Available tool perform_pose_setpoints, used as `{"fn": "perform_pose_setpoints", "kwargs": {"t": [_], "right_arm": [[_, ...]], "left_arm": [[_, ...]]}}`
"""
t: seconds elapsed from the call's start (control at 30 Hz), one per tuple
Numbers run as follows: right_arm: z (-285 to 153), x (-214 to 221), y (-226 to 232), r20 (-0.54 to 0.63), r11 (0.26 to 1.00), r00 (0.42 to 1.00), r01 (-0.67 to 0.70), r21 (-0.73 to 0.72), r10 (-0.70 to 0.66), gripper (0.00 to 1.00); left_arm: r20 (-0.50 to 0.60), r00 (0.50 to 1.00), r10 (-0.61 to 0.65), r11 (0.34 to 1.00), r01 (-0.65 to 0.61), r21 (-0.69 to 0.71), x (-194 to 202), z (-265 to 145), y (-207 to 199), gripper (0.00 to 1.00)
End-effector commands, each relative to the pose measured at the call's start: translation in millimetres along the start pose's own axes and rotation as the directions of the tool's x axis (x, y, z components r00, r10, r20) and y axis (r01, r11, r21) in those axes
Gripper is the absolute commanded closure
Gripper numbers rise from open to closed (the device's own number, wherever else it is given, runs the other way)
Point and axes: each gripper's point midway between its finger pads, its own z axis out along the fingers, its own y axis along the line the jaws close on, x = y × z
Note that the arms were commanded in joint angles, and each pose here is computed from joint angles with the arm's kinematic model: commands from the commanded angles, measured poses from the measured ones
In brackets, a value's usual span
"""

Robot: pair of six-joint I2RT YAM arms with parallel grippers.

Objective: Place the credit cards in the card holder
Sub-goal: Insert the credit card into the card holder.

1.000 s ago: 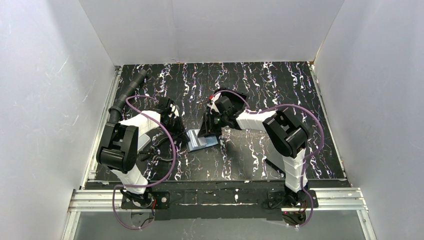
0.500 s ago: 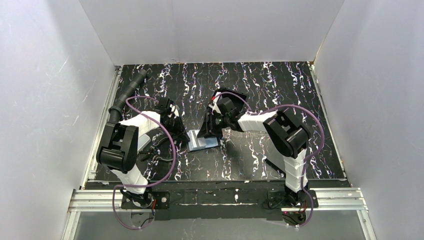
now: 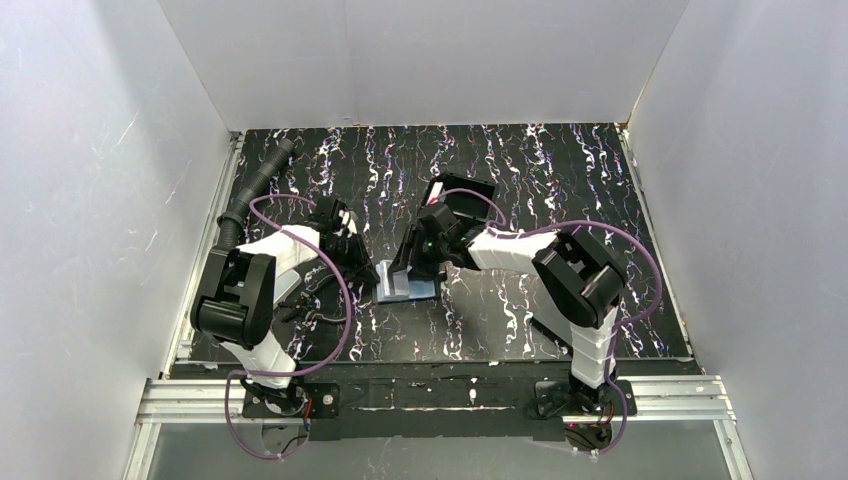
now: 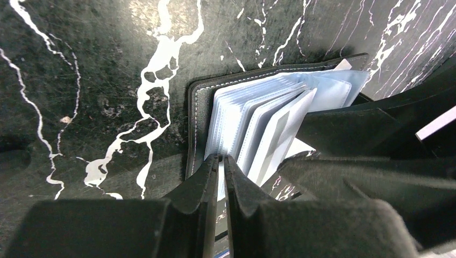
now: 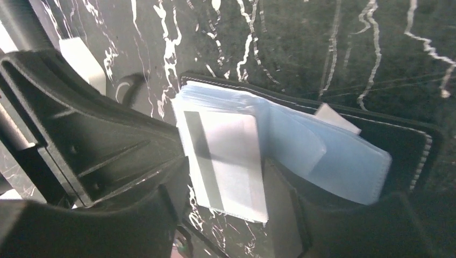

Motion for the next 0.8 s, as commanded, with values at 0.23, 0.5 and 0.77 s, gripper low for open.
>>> {"fn": "perform_pose_setpoints", "kwargs": {"t": [0.23, 0.5, 0.77], "right_arm": [[-32.0, 11.4, 1.6, -0.082, 0.899, 0.9, 0.433, 0.064, -0.428, 0.19], [-29.9, 29.0, 6.7, -0.092, 0.936, 0.931, 0.35, -0.036, -0.352, 0.23], [-16.7, 28.2, 51.7, -0.069, 0.95, 0.964, 0.239, -0.202, -0.257, 0.41]], "left_arm": [[-0.021, 1.0, 0.019, 0.999, -0.02, -0.028, 13.9, 3.4, 6.7, 0.93], [-0.026, 1.0, 0.016, 0.999, -0.017, -0.028, 15.8, 4.7, 7.9, 0.93], [-0.032, 0.999, 0.003, 1.0, -0.004, -0.01, 19.6, 5.5, 5.8, 0.93]]}}
